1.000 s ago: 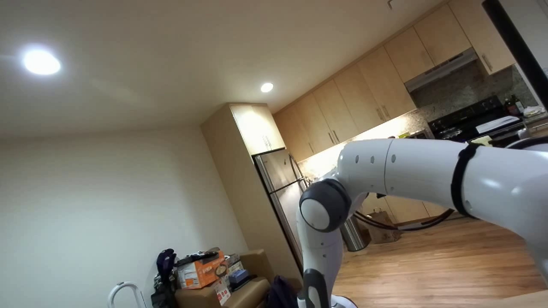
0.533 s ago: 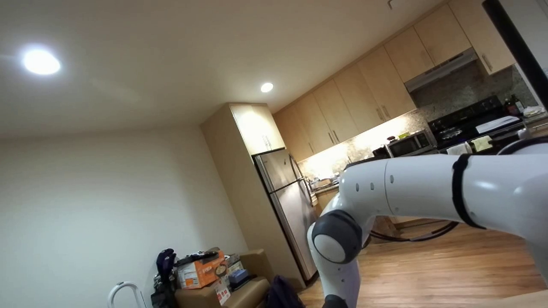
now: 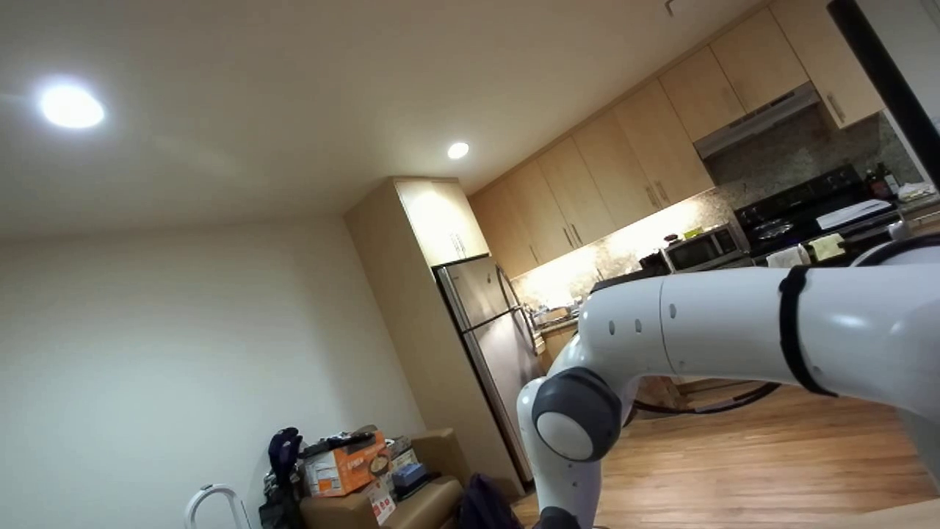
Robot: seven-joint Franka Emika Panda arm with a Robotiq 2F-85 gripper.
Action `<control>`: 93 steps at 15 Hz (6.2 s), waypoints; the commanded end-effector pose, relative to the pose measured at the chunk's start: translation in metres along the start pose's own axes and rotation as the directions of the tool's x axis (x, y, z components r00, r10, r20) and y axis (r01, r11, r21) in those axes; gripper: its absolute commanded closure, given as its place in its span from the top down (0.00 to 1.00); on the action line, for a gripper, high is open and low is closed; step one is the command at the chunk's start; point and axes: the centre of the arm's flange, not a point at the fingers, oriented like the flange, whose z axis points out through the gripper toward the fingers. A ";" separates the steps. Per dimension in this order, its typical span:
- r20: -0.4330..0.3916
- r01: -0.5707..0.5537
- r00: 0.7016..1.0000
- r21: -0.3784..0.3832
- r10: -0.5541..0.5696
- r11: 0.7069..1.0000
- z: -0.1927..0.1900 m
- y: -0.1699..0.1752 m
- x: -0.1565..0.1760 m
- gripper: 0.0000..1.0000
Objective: Remove a black thing from the bag and put it on the couch
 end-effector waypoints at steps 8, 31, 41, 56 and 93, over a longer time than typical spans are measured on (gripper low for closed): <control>-0.084 -0.167 0.980 0.153 0.181 0.974 -0.122 0.039 0.032 0.08; -0.224 -0.178 0.948 0.221 0.227 0.959 -0.184 0.027 0.061 0.65; -0.175 -0.113 0.977 0.058 0.121 0.992 -0.084 0.032 0.043 1.00; -0.285 -0.211 0.926 0.156 0.248 0.965 -0.092 0.056 0.045 0.10; -0.961 0.434 0.254 0.216 0.111 0.875 -0.736 -0.160 0.088 0.06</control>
